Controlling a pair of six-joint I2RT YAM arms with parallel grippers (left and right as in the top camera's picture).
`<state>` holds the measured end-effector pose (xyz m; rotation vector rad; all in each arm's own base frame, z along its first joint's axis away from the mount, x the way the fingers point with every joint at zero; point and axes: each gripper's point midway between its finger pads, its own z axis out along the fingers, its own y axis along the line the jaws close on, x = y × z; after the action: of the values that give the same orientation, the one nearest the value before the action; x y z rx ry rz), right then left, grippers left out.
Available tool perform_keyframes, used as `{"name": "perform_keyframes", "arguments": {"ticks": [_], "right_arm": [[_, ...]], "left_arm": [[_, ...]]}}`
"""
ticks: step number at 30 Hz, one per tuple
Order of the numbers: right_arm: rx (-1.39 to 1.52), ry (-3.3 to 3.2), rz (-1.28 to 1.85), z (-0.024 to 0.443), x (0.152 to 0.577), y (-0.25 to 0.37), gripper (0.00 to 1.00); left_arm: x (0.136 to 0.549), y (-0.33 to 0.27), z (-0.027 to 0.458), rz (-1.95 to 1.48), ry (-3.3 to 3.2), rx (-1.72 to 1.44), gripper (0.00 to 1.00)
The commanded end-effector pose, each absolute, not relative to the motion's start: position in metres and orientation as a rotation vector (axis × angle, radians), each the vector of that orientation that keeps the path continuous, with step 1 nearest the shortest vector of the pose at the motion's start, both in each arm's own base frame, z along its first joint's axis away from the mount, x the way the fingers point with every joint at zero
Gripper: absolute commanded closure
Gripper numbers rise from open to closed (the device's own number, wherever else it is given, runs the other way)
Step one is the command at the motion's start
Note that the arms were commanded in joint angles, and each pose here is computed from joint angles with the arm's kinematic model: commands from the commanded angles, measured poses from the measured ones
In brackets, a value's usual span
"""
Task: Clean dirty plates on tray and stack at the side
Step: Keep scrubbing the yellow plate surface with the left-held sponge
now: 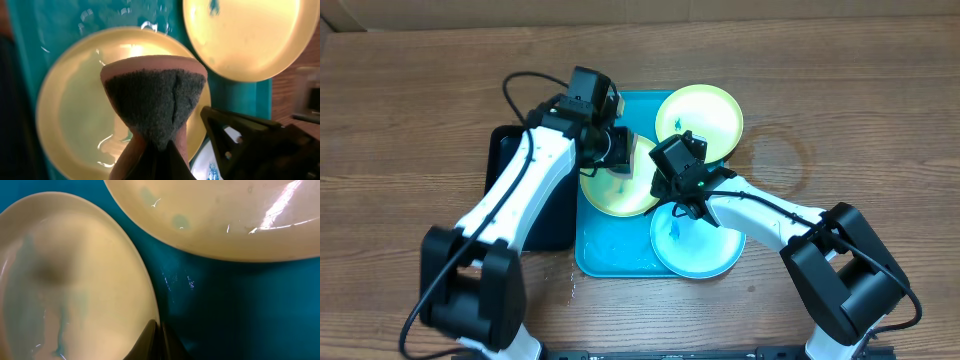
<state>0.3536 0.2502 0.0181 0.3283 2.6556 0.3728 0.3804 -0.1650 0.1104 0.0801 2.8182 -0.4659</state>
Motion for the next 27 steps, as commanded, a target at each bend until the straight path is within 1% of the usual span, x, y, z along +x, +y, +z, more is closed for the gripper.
{"name": "perform_keyframes", "arguments": {"ticks": [1, 3, 11, 17, 19, 21, 25, 27], "right_arm": [[0.318, 2.655, 0.399, 0.021, 0.356, 0.255, 0.96], [0.316, 2.658, 0.403, 0.021, 0.355, 0.256, 0.96], [0.315, 2.661, 0.405, 0.020, 0.354, 0.256, 0.96], [0.316, 2.663, 0.401, 0.020, 0.354, 0.255, 0.96], [0.316, 2.663, 0.402, 0.020, 0.354, 0.256, 0.96], [0.316, 2.663, 0.402, 0.020, 0.354, 0.256, 0.96], [0.316, 2.663, 0.402, 0.020, 0.354, 0.256, 0.96], [0.316, 2.663, 0.402, 0.020, 0.354, 0.256, 0.96]], "left_arm": [[0.384, -0.152, 0.117, -0.295, 2.791, 0.064, 0.96], [0.382, -0.147, 0.106, -0.242, 2.815, 0.060, 0.96], [0.373, -0.127, 0.039, -0.044, 2.965, 0.039, 0.96], [0.361, -0.124, -0.008, 0.009, 3.088, 0.043, 0.96], [0.353, -0.132, -0.018, -0.067, 3.138, 0.047, 0.96], [0.344, -0.149, -0.021, -0.227, 3.180, 0.091, 0.96], [0.335, -0.188, -0.007, -0.614, 3.169, 0.227, 0.96], [0.336, -0.199, 0.005, -0.736, 3.141, 0.258, 0.96]]}}
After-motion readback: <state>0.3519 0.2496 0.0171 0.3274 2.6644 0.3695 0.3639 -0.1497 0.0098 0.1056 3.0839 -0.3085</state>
